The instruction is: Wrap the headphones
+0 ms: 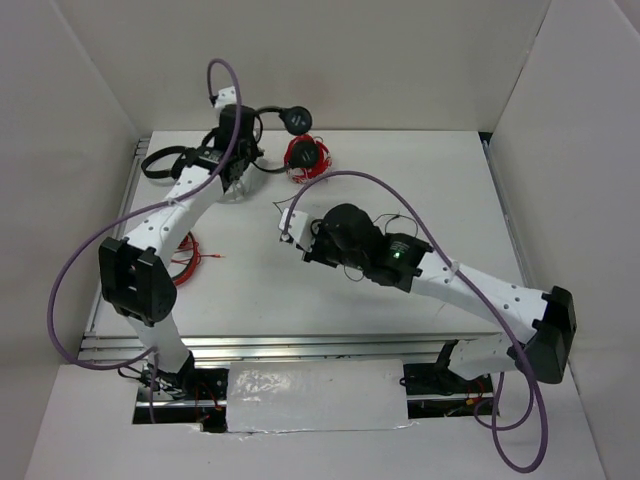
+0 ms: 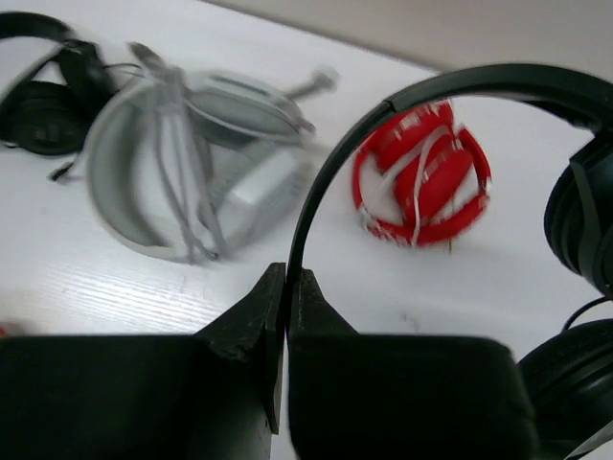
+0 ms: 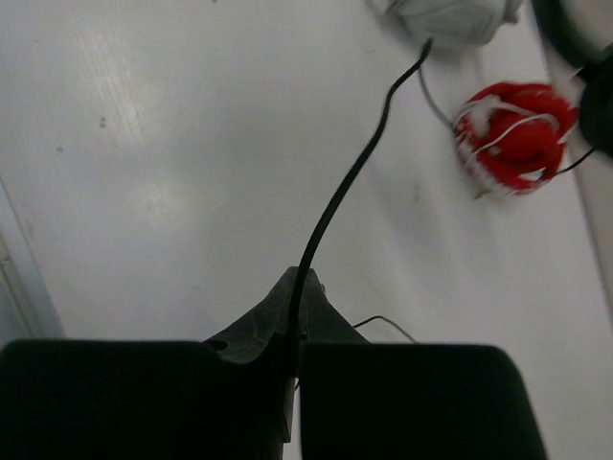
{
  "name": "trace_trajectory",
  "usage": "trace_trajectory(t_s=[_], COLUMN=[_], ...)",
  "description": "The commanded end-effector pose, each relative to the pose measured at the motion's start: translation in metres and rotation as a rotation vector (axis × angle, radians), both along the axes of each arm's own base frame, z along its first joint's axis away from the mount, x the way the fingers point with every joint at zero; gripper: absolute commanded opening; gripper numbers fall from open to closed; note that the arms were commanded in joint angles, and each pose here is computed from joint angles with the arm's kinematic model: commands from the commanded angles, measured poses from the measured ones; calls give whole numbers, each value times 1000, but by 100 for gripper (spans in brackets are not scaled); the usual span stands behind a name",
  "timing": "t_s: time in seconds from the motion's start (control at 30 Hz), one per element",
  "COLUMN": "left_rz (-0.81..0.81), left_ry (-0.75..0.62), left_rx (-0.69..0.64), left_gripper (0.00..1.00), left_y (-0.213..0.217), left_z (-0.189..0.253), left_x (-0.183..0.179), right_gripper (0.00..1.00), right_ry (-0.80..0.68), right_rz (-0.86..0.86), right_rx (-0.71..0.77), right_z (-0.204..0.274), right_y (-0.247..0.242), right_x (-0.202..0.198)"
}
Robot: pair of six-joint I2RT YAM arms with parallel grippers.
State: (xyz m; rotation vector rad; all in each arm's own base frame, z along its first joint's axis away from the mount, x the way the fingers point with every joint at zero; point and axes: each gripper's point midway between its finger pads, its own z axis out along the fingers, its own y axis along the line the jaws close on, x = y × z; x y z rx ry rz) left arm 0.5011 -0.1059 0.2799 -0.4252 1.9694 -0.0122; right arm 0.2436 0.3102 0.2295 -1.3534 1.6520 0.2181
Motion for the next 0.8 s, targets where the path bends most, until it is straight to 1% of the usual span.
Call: trace_trajectory(t_s=[0.0,0.03,0.07,0.1,0.13,0.17,0.2,0.23,0.27,0.3,0.37,0.4,0.47,0.5,0.57,0.6,0.67,0.77], left_rz=[-170,-316,-387,-439,-497,-546,-614,-650,-685,-743,-840,-893,-939,-959,-974,-1004,-1036,-1069], left_ry=[-146,-112,-113,-153,-140,-133,-198,-178,-184,-200,-184,-199,-199,-205,-197,-199,-198,-215], left_rx=[-37,91,84,74,81,72,40,37,29,12,2,-13,-12,-9,-7,-9,-19,-29], left_gripper=[0,0,0,0,0,0,0,0,0,0,0,0,0,0,0,0,0,0], left_y=[-36,-63,-75,-85,-90,-95,-107,-110,-115,-123,-134,-142,-149,-153,-156,-160,-166,-173], left_z=[22,2,-5,-1,-14,-19,-3,-15,-15,-8,-12,-5,-8,-7,-9,-8,-8,0], left_x=[6,-14,-20,-24,-37,-45,-53,-63,-69,-79,-96,-108,-121,-130,-138,-145,-154,-170], right_gripper=[0,0,0,0,0,0,0,0,0,0,0,0,0,0,0,0,0,0], right_ry=[-252,-274,-294,-312,-325,-332,-341,-356,-360,-370,-386,-395,-391,-387,-371,-377,-327,-296], right_rz=[38,44,13,16,29,-20,-43,-55,-97,-111,-115,-142,-167,-205,-218,-245,-258,-346], right_rx=[50,68,76,79,103,97,103,119,126,142,180,185,216,224,270,291,318,362], right_z=[79,92,100,107,119,123,128,138,142,147,153,155,155,154,155,161,153,146], right_y=[-15,-17,-31,-35,-36,-51,-57,-60,-73,-77,-79,-90,-94,-106,-109,-121,-122,-140], right_x=[26,32,49,55,60,77,85,92,105,111,122,131,142,152,163,172,183,206])
